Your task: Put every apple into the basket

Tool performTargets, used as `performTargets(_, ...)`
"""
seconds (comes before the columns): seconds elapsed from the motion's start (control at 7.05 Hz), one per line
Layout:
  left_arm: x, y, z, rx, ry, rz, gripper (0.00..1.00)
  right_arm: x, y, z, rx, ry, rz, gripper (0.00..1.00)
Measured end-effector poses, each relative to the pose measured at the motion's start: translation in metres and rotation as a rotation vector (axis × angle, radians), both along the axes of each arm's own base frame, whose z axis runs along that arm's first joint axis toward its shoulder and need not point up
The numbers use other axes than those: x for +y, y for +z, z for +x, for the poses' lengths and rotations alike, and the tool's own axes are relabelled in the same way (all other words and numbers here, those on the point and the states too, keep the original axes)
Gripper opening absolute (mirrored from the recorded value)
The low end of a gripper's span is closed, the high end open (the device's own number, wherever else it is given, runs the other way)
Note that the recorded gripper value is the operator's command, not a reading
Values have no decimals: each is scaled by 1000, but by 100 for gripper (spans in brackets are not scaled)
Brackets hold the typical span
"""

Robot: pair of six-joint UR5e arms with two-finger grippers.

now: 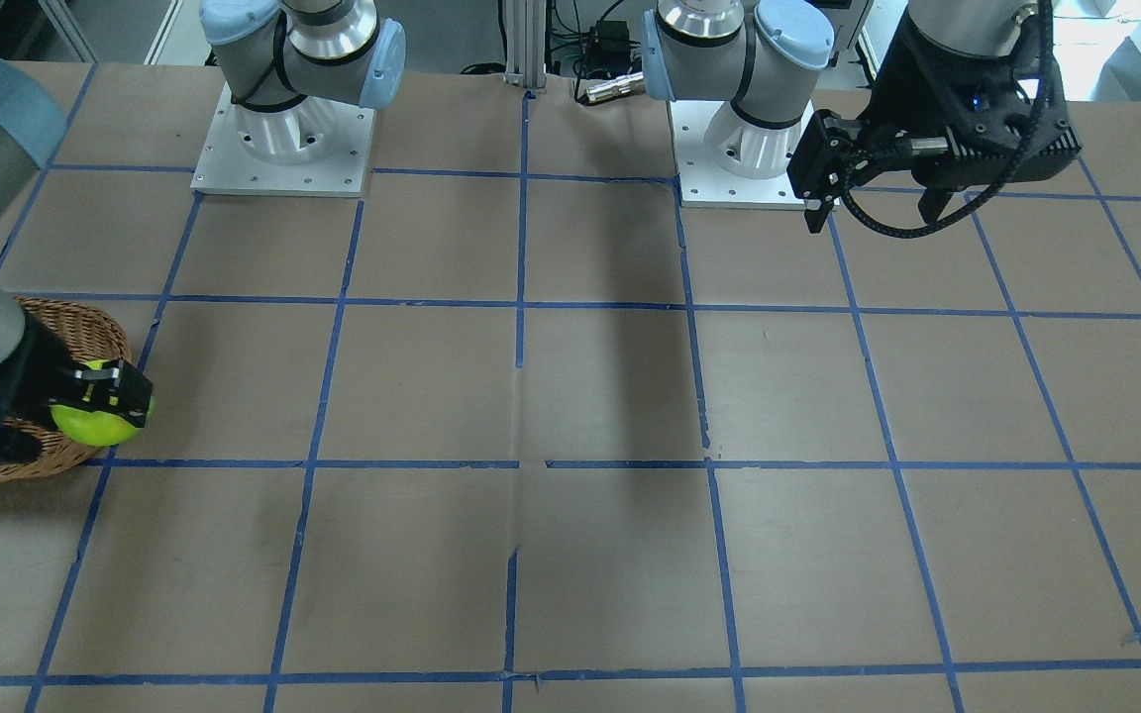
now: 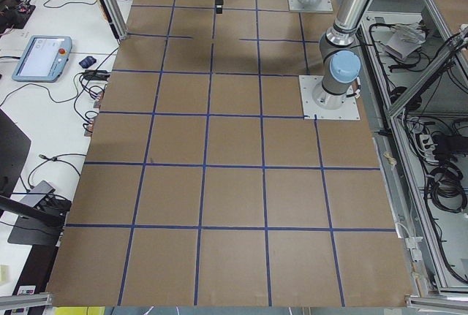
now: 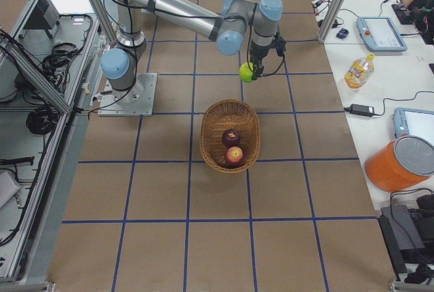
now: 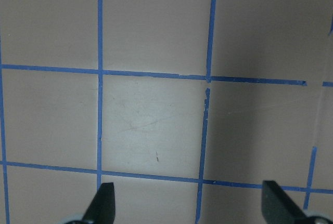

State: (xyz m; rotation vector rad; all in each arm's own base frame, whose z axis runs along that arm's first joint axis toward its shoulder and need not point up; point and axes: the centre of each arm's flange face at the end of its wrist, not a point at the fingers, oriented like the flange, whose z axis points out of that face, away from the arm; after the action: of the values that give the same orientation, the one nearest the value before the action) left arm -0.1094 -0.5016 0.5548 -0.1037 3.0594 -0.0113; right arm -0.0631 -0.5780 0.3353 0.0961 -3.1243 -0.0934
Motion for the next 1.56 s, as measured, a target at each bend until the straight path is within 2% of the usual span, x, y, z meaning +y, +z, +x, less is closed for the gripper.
performTargets(0.28,2,-3,0,2,5,6,100,45,-36,-96,-10,-9,1,50)
performTargets(0.43,2,-7,-1,5,11,11,100,63,-56,-117,-17,-5,3,99)
performTargets(0.71,6,-8,-1,8,14,4,100,75,-71,-128,3,-3,-30,100)
performTargets(0.99,7,-7,0,9,15,-2,100,68,-48,-125,25,8,-64,100)
performTargets(1.28,6,-10,0,8,17,-2,100,42,16,-95,8,23,-56,100)
performTargets(1.56,5,-9,2,9,19,-7,100,13,100,-30,-5,-31,-26,100)
